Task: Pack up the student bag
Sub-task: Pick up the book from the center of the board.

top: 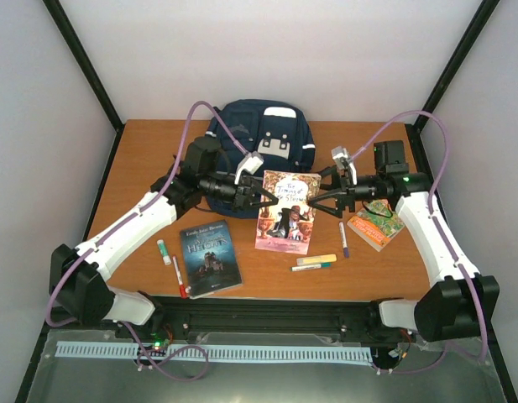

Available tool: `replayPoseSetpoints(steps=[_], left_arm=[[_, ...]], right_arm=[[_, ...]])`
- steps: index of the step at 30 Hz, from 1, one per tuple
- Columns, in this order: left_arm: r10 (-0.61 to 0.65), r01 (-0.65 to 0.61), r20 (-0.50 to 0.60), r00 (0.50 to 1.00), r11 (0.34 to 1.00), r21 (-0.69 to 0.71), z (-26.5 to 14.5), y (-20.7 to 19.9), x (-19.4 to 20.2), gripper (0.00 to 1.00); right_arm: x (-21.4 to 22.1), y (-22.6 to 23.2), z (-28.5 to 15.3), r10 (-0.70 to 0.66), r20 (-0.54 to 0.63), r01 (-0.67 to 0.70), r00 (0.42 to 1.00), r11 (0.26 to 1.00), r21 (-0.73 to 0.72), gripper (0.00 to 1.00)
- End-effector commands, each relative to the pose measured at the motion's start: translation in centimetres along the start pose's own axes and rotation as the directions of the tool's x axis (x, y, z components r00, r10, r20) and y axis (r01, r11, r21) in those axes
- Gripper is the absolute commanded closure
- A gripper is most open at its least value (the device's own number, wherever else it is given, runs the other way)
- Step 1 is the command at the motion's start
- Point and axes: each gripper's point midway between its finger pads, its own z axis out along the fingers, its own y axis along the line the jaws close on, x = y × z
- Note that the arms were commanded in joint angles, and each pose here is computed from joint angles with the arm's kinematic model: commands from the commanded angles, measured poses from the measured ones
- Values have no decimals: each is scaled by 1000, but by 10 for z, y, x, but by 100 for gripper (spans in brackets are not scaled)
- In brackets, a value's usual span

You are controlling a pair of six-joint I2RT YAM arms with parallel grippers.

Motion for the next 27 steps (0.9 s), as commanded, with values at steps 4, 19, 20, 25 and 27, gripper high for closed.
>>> replayPoseSetpoints(steps=[4, 19, 20, 25, 27], left_arm=[[44, -42, 21, 999, 995, -88, -4, 6, -18, 99], [15, -7, 57, 998, 991, -135, -1, 21, -20, 84], [14, -7, 65, 998, 993, -121, 0, 20, -20, 70], [-20, 27, 82, 996, 996, -84, 7, 25, -14, 55], [-25, 30, 76, 997, 997, -71, 11, 24, -12, 56]], right_arm=[[-15, 36, 8, 36, 42, -26, 998, 978, -207, 13], [-14, -29, 9, 65, -2, -64, 998, 985, 162, 97], [-14, -31, 9, 62, -4, -60, 998, 983, 173, 97], [-13, -26, 12, 72, -7, -71, 997, 990, 119, 97], [-14, -24, 12, 74, -5, -73, 997, 992, 98, 97]])
